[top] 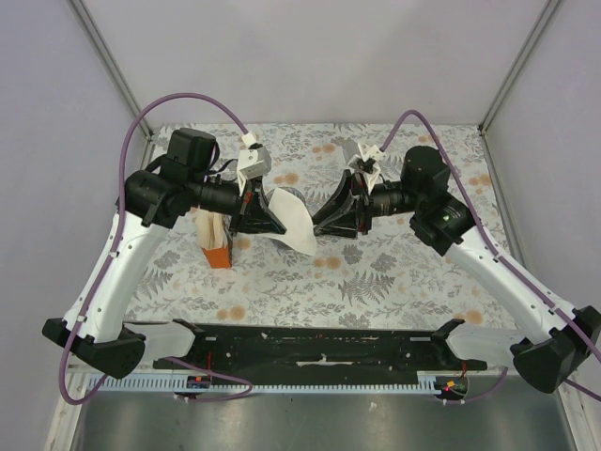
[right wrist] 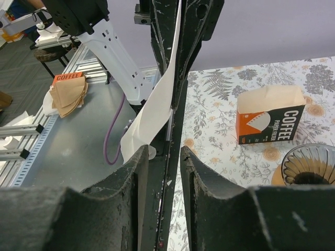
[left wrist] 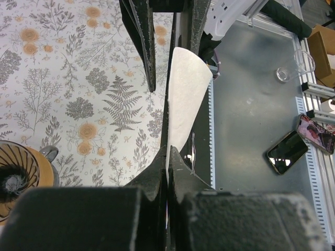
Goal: Place the coffee filter in the dripper
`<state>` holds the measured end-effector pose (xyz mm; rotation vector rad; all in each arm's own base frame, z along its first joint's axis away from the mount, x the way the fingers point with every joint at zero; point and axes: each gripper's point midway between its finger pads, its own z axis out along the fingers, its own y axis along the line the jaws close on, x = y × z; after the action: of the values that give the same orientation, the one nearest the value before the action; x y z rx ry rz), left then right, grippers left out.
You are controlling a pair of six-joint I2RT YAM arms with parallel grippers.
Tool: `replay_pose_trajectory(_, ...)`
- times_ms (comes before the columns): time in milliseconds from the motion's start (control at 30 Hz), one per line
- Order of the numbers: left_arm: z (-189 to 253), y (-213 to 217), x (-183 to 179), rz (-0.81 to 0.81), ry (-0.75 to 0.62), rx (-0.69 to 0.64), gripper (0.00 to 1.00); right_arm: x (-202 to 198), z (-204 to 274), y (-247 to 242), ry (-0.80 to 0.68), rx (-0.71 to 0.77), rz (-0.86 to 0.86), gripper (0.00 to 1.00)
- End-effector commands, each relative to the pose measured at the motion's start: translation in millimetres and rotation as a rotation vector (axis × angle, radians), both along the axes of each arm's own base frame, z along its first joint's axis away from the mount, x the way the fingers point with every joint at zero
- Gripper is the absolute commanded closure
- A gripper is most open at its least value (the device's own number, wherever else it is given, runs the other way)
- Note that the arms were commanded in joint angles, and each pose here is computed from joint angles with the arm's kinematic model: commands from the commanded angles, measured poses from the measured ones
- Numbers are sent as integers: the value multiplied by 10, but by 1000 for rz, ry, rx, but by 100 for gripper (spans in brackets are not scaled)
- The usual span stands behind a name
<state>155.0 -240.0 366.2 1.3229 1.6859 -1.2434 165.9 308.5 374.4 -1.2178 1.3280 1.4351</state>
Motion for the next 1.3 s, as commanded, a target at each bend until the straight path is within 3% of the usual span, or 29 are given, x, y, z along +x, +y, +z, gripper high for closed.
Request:
replay_pose_trajectory(0,71,-7,23,-9,-69,-2,98,-52,280,38,-62,55,2,62)
replay_pose_trajectory(200,79,-13,18,-12,-78,-3,98,25,268,105,-44,43,-54,63)
replay_pose_trajectory(500,28,24,76,6,-122,29,98,-2,306,130,-67,28,-176,77)
replay_pose_trajectory(633,38,47,90,13,-145,41,98,-25,282,119,-65,17,-179,77)
replay_pose_trajectory(933,11,110,124,12,-223,76,98,-95,180,5,-97,-3,-200,67)
replay_pose_trajectory(1267,43,309,-103,-63,-333,129,98,-218,71,-201,-221,-58,-197,51)
